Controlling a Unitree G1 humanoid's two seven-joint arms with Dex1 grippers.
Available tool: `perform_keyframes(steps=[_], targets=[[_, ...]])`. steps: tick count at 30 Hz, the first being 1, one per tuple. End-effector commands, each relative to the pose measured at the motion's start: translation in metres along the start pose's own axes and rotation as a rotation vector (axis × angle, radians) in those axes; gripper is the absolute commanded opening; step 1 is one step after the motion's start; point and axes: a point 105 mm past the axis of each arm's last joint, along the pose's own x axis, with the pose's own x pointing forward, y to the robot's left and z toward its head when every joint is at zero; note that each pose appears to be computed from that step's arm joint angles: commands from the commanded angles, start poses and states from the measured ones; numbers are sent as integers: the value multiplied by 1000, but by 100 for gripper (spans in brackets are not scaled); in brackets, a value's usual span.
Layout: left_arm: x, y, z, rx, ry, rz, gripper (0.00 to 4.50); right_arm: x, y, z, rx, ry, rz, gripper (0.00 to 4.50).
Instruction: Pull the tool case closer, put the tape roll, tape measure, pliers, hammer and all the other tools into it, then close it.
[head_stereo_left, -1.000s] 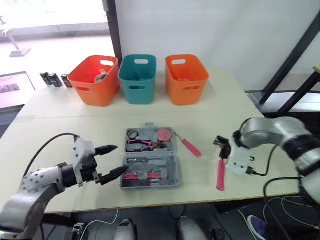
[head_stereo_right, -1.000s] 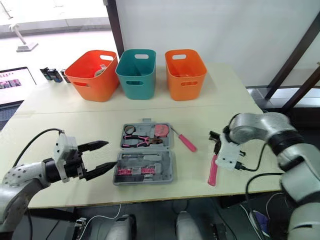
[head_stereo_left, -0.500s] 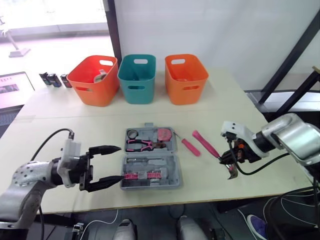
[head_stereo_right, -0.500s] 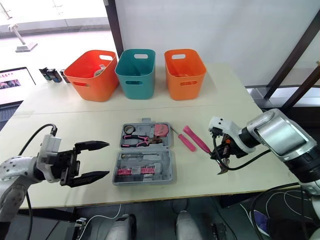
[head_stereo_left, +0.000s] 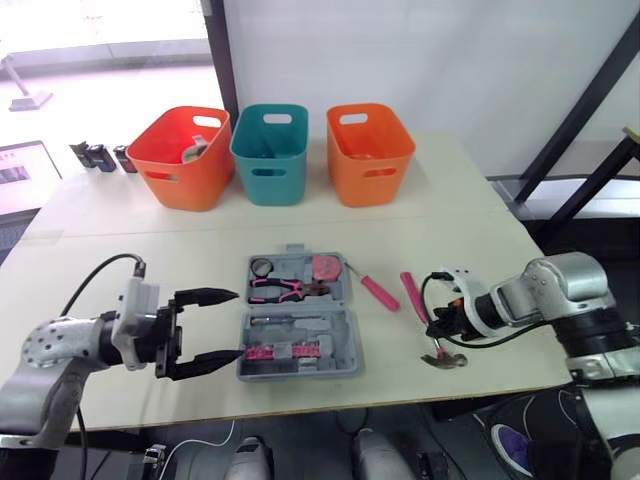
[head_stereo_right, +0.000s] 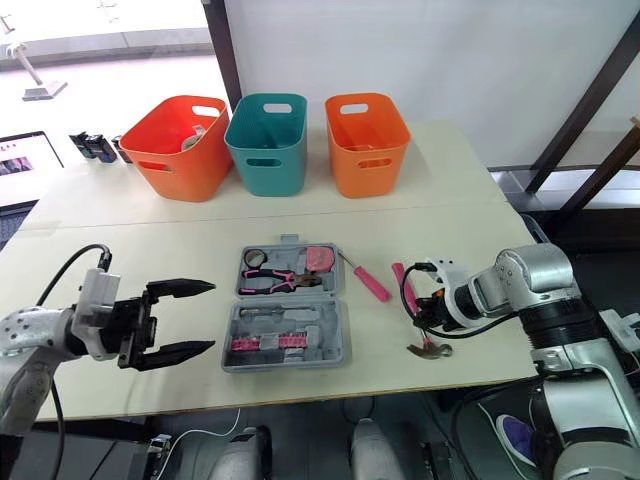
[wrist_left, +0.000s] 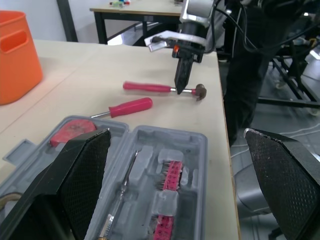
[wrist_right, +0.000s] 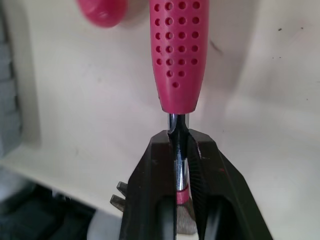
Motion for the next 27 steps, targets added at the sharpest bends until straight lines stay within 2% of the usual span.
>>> perform_keyframes(steps=[1,5,8,11,13,14,16,18,22,23,27], targets=[[2,1,10,41,-21,7,450,14,-11,-10,95,-18,-89,227],[2,2,13,40,-21,18,450,3,-4,-3,68,-145,-117,437],[0,4,14,40,-15,32,450,-11,5,-5,-1,-224,-118,445],[0,7,15,44,-15,48,450,-27,20,-14,-162,-311,-168,445],[1,9,16,44,-20,56,450,-30,30,-17,-280,-398,-208,445],[2,10,16,44,-21,58,450,-24,37,-22,-257,-444,-156,445],[3,11,18,44,-22,58,450,-22,28,-25,-323,-533,-246,445],[3,11,18,44,-21,57,450,-14,24,-32,-296,-581,-238,445],[3,13,20,45,-20,59,450,1,16,-41,-303,-633,-284,445],[4,13,21,47,-20,59,450,6,10,-43,-250,-634,-295,445],[4,15,23,47,-20,57,450,14,5,-37,-230,-676,-307,445]])
